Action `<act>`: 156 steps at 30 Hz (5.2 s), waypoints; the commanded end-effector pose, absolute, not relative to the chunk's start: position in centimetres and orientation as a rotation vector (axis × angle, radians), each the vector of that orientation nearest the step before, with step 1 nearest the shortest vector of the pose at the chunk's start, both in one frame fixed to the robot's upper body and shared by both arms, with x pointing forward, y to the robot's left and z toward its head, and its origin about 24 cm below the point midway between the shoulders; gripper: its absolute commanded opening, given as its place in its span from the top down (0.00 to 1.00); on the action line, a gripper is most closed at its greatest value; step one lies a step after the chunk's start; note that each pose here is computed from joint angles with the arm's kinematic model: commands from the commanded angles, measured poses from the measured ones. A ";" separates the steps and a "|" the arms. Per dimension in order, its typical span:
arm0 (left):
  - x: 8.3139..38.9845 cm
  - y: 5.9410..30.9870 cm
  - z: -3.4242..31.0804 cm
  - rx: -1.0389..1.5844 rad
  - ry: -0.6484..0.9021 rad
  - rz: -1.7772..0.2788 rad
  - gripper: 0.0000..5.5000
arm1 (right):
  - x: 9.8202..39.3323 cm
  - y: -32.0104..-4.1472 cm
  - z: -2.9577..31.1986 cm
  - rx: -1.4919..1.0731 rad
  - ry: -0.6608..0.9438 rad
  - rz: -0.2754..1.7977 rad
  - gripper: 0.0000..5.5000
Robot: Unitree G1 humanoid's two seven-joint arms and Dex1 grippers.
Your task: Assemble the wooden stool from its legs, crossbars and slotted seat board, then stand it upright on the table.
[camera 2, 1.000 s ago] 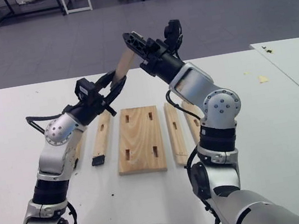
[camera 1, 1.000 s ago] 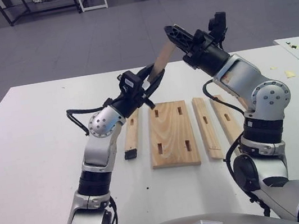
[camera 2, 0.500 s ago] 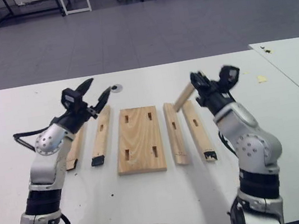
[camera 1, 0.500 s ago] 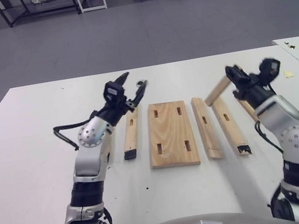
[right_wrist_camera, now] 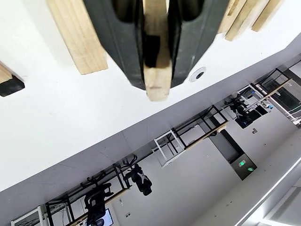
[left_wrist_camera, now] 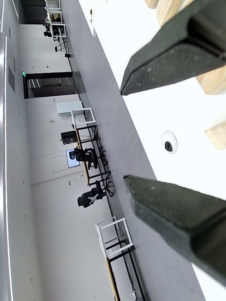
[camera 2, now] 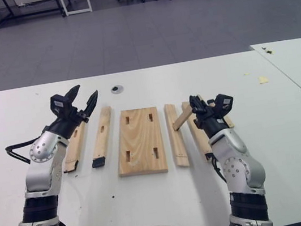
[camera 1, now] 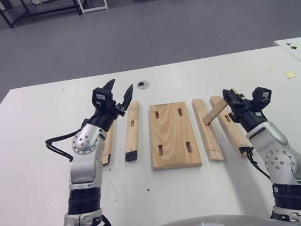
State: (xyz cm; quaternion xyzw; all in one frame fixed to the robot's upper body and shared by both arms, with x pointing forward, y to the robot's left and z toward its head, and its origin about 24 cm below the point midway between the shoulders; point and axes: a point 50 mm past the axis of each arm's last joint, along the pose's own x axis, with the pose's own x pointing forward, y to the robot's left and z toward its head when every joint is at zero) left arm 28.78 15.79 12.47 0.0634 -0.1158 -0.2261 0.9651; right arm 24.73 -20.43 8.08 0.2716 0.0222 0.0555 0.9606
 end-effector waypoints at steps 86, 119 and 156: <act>27.9 14.4 10.8 0.172 -0.191 -0.495 0.43 | 24.0 -17.9 6.6 0.546 -0.021 -0.051 0.92; 27.8 13.7 10.5 0.194 -0.202 -0.494 0.43 | 24.1 -16.7 8.8 0.150 -0.031 0.235 0.76; 27.9 10.1 12.7 -0.858 0.068 -0.672 0.43 | 24.5 -13.5 13.1 -0.223 0.128 0.632 0.63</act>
